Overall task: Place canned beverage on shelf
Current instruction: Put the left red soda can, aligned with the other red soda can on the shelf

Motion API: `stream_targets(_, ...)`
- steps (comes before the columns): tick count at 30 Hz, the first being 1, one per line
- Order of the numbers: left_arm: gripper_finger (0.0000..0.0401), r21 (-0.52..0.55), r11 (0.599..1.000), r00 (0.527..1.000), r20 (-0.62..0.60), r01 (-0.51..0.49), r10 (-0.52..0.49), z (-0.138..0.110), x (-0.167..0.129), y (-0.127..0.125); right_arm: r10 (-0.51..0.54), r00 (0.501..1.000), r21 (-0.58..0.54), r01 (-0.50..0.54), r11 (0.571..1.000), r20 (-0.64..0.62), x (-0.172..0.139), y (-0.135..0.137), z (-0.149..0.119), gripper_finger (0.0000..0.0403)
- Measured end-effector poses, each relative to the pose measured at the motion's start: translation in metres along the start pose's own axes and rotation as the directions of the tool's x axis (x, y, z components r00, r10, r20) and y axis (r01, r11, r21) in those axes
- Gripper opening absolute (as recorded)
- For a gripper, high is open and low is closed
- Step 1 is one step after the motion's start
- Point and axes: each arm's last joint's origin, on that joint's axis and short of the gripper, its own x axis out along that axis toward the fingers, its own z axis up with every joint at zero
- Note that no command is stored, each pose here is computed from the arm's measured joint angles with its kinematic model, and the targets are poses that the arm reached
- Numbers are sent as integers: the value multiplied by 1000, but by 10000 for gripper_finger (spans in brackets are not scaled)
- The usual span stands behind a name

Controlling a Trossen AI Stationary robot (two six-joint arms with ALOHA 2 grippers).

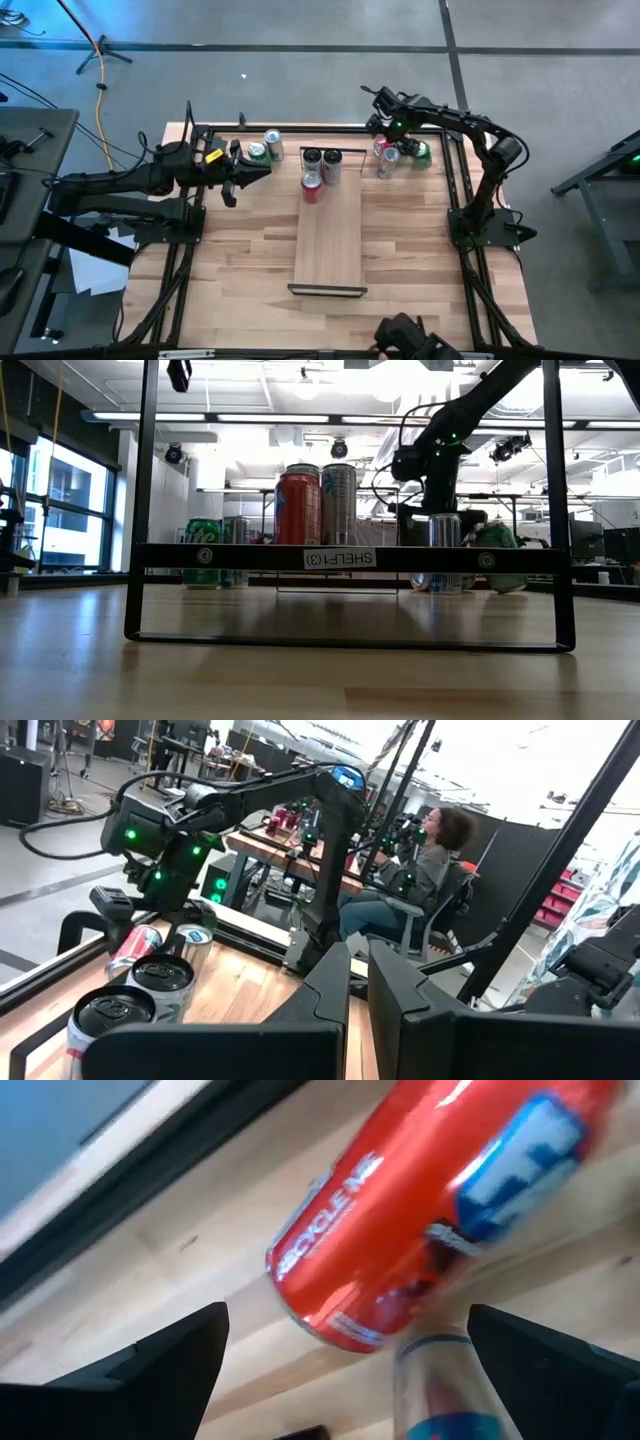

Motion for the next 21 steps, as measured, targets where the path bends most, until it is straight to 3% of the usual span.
stream_targets(12, 3, 0, 1000, 1000, 0, -1, 1, 0, 0, 0, 19, 1000, -54, -19, 998, -8, -6, -2, 5, 398)
stream_targets(21, 3, -51, 999, 1000, -1, -1, 1, 0, 0, 0, -38, 999, -7, 38, 999, -5, -1, -15, 19, 398)
